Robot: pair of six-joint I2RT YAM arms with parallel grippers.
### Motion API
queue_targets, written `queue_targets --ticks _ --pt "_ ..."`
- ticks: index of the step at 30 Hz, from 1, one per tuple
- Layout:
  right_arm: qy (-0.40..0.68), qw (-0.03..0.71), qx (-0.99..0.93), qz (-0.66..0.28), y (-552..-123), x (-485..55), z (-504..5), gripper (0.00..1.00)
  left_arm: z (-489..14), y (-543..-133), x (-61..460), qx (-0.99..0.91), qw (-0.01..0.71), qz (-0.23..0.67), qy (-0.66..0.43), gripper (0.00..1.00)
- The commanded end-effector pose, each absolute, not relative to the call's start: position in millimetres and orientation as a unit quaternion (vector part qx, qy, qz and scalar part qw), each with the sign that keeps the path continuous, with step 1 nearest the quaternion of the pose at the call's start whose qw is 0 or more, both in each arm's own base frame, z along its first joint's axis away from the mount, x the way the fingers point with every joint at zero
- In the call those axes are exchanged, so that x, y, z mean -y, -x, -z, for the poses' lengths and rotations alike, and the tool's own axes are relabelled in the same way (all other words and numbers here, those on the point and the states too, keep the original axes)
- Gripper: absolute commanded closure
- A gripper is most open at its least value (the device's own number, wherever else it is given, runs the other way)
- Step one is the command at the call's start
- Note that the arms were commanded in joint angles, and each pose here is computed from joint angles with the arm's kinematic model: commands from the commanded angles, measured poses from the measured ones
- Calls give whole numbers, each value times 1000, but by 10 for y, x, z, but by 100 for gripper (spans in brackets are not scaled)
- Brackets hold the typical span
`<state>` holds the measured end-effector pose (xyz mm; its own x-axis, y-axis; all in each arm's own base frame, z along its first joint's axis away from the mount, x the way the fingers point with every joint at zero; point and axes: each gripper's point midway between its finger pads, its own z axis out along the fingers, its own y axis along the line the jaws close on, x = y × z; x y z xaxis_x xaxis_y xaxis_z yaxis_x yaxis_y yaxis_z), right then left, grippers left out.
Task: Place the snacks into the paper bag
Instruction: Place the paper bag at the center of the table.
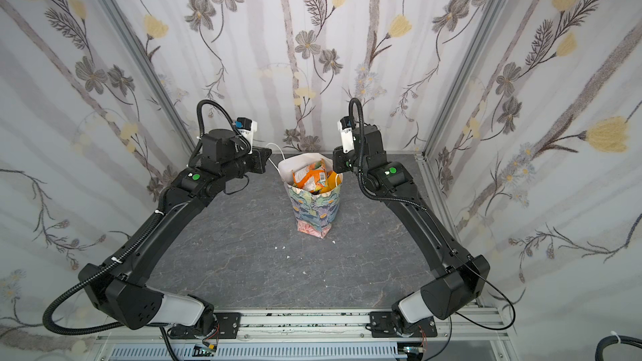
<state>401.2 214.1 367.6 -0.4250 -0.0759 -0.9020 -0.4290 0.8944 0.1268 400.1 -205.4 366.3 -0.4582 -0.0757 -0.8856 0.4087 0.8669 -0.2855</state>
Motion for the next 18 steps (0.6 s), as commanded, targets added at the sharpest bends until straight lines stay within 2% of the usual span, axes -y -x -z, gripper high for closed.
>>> queue_targets --ticks 1,3,6,8,13,15,18 --pt "153 536 -809 -184 -4048 -2175 -3805 92 -3792 -4044 1916 -815 534 209 -78 92" --pt "153 537 -809 -184 -4039 -2160 -3819 86 -3841 -4035 1878 -814 540 203 -73 84" --pt "150 543 -806 -182 -4029 -2129 -3871 65 -3907 -4026 1811 -812 547 192 -64 63" --pt "147 546 -805 -180 -4010 -2104 -3912 52 -3952 -4018 1737 -811 554 181 -51 40" --pt "134 564 -796 -175 -3940 -2009 -4090 47 -4037 -4003 1438 -805 575 145 -10 8" --pt "124 571 -794 -166 -3924 -1932 -4150 44 -4044 -4005 1270 -802 583 129 13 2" --pt "106 579 -794 -154 -3913 -1806 -4213 43 -4021 -4003 1025 -797 590 124 45 0"
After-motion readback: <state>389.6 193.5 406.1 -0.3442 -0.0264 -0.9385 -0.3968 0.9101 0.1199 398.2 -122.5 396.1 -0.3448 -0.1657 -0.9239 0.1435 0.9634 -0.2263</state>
